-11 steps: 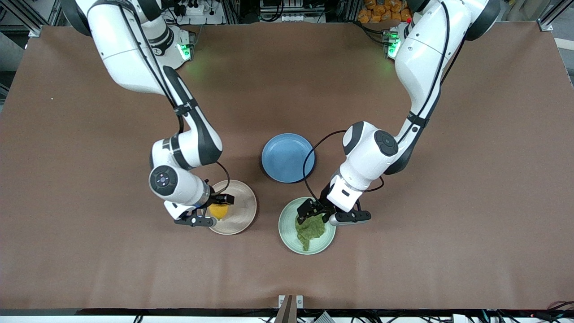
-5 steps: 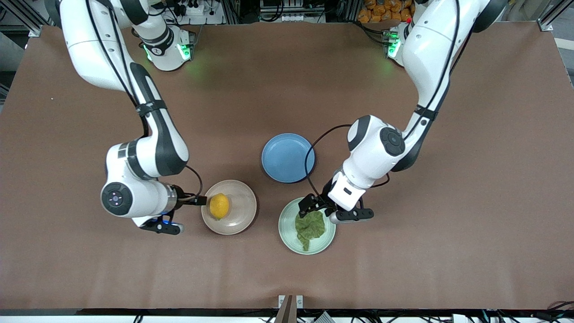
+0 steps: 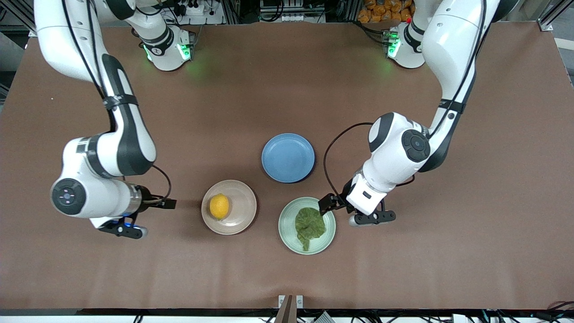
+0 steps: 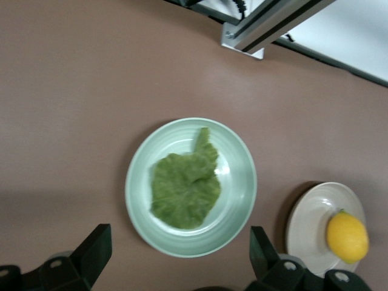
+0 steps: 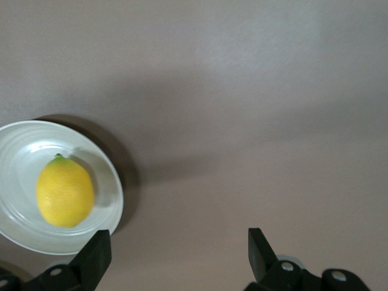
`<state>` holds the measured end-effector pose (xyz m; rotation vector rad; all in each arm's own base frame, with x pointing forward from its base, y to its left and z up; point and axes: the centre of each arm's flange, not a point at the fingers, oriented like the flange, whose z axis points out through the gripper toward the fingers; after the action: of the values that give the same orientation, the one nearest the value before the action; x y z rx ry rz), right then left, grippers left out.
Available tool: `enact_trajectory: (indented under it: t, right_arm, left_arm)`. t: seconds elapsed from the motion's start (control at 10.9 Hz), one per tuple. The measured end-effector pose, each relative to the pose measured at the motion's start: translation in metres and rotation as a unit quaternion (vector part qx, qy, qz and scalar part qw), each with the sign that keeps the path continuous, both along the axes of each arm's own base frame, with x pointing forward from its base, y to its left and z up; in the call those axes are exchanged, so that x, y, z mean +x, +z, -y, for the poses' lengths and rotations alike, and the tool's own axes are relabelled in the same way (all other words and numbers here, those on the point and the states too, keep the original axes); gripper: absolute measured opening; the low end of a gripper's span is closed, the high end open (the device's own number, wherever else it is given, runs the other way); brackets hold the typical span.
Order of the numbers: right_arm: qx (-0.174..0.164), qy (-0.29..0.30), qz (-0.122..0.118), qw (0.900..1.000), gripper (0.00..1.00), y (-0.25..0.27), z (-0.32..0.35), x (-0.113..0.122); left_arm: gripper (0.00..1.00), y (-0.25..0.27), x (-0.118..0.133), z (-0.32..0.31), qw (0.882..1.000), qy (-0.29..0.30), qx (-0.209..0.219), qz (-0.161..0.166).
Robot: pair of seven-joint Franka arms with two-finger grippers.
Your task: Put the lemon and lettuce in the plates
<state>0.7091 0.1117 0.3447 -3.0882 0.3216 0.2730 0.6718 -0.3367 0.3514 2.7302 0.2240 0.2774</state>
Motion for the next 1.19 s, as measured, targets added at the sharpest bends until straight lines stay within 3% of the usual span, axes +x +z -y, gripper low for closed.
enact_trajectory:
  t: [0.37,0.92,1.19]
  right_arm:
    - [0.017,0.061,0.001,0.998,1.00,0.031,0.079,0.000]
    - [0.031,0.070,0.011,0.997,1.00,0.102,0.150,-0.022]
    - [0.006,0.092,0.000,0.996,1.00,0.150,0.173,-0.046]
  left_arm:
    - [1.00,0.022,0.007,-0.042,0.997,-0.036,0.061,-0.003]
    - [1.00,0.044,0.017,-0.137,0.987,-0.112,0.106,-0.036]
    - [1.00,0.057,0.008,-0.151,0.987,-0.107,0.111,-0.040]
